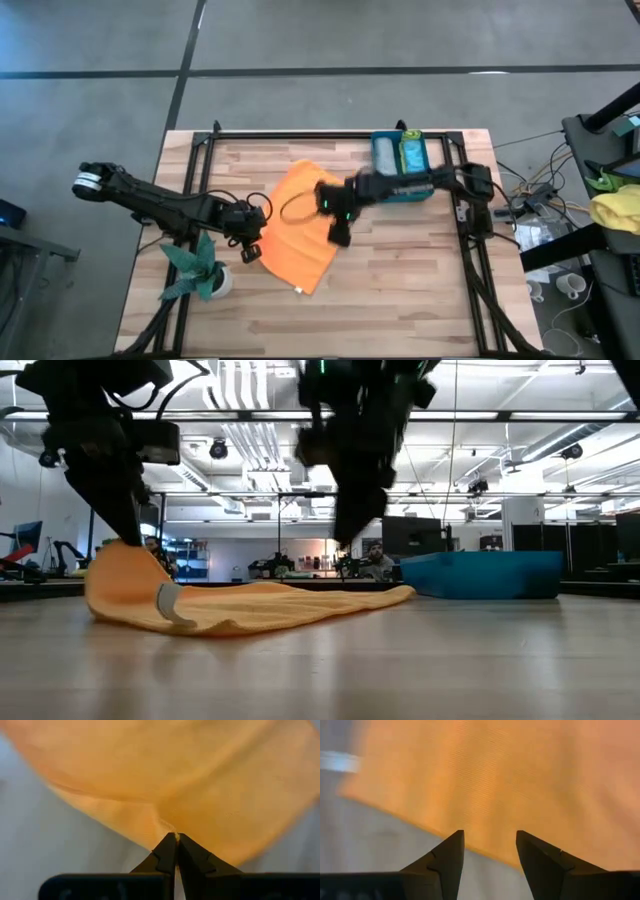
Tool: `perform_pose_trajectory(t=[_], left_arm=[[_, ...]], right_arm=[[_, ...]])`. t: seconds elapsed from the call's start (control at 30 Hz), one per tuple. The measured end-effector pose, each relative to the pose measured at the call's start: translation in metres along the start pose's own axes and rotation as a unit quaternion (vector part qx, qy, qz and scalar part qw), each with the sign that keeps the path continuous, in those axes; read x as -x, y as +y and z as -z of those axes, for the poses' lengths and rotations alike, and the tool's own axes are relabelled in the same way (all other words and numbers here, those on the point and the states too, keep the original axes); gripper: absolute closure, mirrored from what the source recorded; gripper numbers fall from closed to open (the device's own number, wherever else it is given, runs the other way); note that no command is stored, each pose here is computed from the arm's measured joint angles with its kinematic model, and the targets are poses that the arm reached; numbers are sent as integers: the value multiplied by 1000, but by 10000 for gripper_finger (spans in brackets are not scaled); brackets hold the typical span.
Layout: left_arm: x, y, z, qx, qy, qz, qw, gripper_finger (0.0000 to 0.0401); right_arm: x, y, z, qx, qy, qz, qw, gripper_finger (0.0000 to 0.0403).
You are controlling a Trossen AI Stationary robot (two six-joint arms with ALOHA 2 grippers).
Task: Roll microfiber towels into tight, uniform cylinder then place into a basket
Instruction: Roll the orange towel
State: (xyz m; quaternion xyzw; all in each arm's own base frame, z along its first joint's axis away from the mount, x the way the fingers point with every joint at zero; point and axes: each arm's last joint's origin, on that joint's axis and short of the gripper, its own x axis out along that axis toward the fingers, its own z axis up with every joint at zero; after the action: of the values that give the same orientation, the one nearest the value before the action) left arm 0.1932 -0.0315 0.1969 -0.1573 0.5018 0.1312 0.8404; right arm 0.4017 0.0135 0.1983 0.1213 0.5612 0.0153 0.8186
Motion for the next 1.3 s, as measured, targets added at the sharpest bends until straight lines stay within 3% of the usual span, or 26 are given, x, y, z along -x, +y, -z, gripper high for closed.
perform_pose_trajectory(t=[0.1, 0.23, 0.33, 0.47, 0.63, 0.8, 1.03, 1.3], left_arm=[[0, 3, -2, 12, -28, -42, 999, 401], [-1, 5, -3, -10, -30, -47, 998, 401], [0, 4, -4, -45, -31, -39, 998, 401], [-2, 4, -3, -48, -32, -40, 998, 401], [-6, 4, -1, -22, -31, -41, 998, 401], [-10, 3, -1, 27, -24, -39, 999, 401], [-11, 2, 0, 29, -12, -25, 999, 401], [-11, 1, 0, 29, -7, -17, 999, 401]], right_arm=[[-11, 55, 2, 86, -66, -36, 993, 220], [-15, 117, 16, 160, -132, 7, 978, 195], [-22, 140, 27, 161, -139, 21, 977, 173], [-47, 161, 38, 190, -126, 15, 974, 147], [-82, 174, 35, 208, -99, 23, 973, 140], [-98, 172, 18, 210, -84, 111, 968, 153], [-113, 184, 7, 215, -58, 19, 975, 184], [-107, 182, 7, 200, -26, 55, 978, 250]])
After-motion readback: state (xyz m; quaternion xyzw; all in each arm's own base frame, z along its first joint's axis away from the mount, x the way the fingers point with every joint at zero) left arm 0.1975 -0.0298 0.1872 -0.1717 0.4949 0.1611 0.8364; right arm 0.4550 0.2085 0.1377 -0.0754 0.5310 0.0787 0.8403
